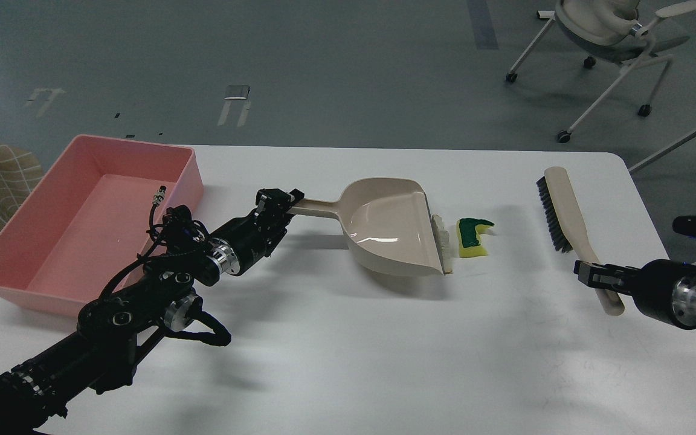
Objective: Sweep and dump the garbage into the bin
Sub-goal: 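Lift the brush with the right gripper toward the stick and sponge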
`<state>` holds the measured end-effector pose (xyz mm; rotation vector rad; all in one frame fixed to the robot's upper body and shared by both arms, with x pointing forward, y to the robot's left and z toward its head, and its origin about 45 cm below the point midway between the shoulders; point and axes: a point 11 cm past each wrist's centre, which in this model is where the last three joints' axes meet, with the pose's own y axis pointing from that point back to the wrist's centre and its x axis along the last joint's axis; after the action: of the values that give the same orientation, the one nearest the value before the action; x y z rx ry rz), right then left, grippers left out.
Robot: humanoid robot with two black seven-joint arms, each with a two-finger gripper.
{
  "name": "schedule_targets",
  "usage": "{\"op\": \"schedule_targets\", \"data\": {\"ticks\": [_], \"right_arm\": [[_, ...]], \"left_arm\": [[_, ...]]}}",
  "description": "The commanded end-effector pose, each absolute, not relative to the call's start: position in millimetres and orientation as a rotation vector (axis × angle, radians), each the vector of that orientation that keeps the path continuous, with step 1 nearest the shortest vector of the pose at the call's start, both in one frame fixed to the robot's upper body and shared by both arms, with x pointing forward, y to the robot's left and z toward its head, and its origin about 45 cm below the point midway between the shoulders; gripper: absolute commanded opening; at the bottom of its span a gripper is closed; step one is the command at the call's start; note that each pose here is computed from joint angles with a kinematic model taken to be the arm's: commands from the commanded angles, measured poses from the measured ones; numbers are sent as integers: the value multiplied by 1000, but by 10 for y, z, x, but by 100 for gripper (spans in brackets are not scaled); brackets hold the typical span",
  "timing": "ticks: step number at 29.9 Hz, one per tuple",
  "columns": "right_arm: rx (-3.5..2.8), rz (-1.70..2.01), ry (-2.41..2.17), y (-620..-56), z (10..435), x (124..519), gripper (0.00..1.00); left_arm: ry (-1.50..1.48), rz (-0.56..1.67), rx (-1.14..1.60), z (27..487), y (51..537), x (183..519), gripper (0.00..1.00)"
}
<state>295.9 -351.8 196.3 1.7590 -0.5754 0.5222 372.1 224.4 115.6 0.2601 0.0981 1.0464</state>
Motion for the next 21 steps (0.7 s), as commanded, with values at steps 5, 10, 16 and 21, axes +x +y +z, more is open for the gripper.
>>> {"op": "schedule_targets", "data": {"ticks": [5,10,16,21], "right_arm": [[1757,492,-563,-3552,1882,2886,0],[1779,468,-555,-3531,1834,2823,0],[1790,463,-556,-3502,1820,2820,0],[1794,458,-545,-3485,1791,2797,0]], "left_arm": [[10,1002,314,1131,2177,3679,12],[-17,1020,333,1113,2210,3673,11],[-62,1035,341,1133,2248,3689,11],[-67,1040,337,1133,2255,3687,10]]}}
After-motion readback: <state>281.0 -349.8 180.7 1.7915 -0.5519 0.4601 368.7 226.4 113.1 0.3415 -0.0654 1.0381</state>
